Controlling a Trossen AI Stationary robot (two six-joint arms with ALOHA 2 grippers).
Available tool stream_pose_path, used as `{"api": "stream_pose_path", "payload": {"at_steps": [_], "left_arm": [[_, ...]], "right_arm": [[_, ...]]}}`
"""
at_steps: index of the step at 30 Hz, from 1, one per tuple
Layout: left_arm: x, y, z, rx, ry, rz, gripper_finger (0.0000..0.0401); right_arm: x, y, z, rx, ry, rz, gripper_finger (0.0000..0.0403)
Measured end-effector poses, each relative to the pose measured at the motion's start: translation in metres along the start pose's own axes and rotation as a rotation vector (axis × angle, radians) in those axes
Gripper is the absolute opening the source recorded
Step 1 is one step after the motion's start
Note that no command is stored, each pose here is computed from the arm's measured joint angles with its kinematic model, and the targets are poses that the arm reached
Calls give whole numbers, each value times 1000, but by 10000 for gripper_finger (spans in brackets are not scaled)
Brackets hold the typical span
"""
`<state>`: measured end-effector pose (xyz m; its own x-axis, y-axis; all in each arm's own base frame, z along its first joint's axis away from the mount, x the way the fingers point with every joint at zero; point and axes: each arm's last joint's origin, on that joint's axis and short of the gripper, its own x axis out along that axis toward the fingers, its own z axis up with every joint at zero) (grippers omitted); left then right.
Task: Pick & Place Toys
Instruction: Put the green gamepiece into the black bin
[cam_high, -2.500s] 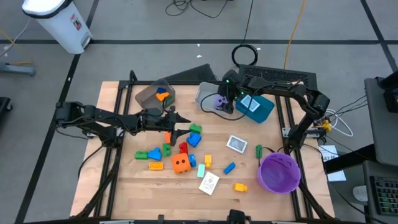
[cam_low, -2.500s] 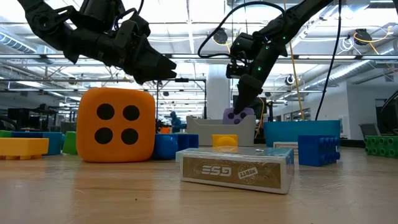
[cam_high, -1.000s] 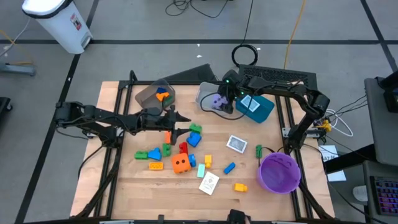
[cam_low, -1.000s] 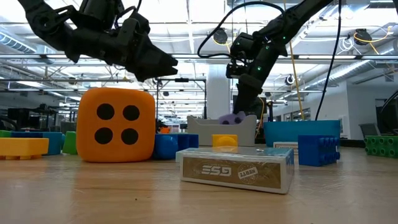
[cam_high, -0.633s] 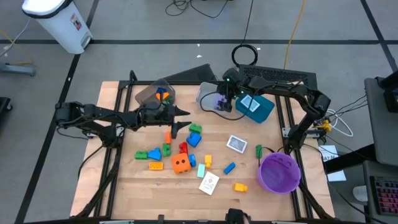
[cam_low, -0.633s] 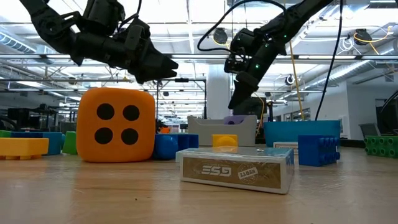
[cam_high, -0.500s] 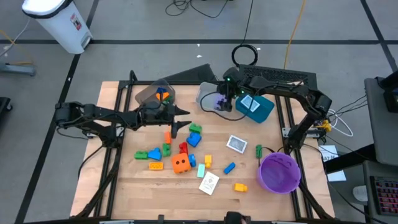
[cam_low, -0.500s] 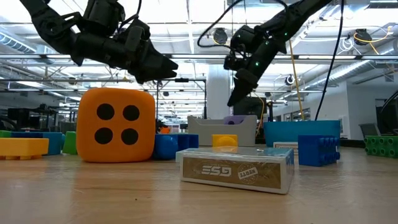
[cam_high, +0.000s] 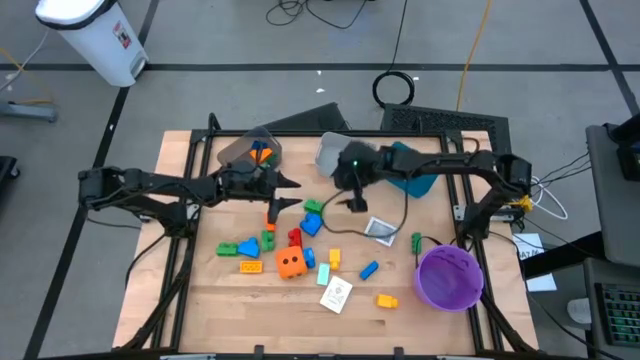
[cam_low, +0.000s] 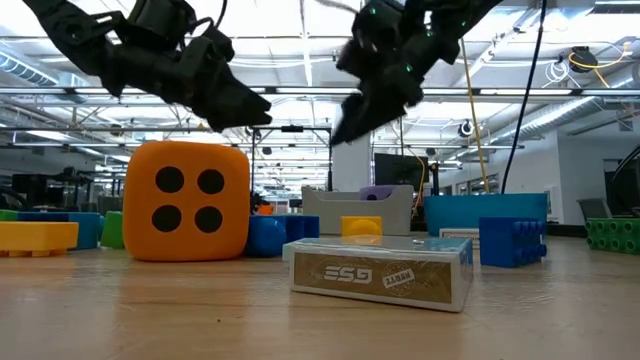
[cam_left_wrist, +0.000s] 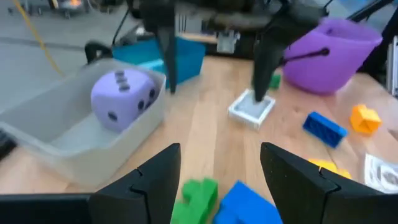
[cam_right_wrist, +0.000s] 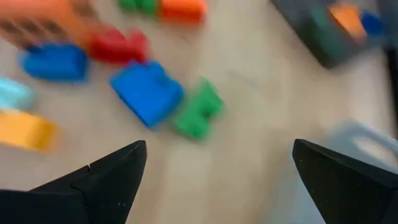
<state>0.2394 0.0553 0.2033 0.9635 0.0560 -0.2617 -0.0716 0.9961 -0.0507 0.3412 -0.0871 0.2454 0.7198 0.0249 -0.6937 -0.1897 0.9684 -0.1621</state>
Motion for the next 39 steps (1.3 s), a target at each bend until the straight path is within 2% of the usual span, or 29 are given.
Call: {"api": "stream_pose_path", "payload": {"at_steps": [5,9,14,19,23,29,34,39], "left_arm": [[-15,-2,6,-23,23,9,230],[-25,-4,11,-22,17,18,230],[-33,-8,14,-19,23,48,230],[-33,-10,14,-16,20,38,230],[-33,-10,14,-12,20,37,230],[-33,-10,14,-4,18,38,230],[-33,-10,14,-3,18,38,230],[-33,-10,14,-5,18,37,230]], "right_arm": [[18,7,14,87,-131,4,393],[47,3,9,145,-151,2,393],[87,4,-13,216,-93,23,393],[110,5,-26,260,-71,32,392],[117,5,-30,287,-64,34,385],[119,5,-32,323,-56,32,347],[119,3,-34,330,-26,-61,313],[119,4,-36,377,-9,-60,287]]}}
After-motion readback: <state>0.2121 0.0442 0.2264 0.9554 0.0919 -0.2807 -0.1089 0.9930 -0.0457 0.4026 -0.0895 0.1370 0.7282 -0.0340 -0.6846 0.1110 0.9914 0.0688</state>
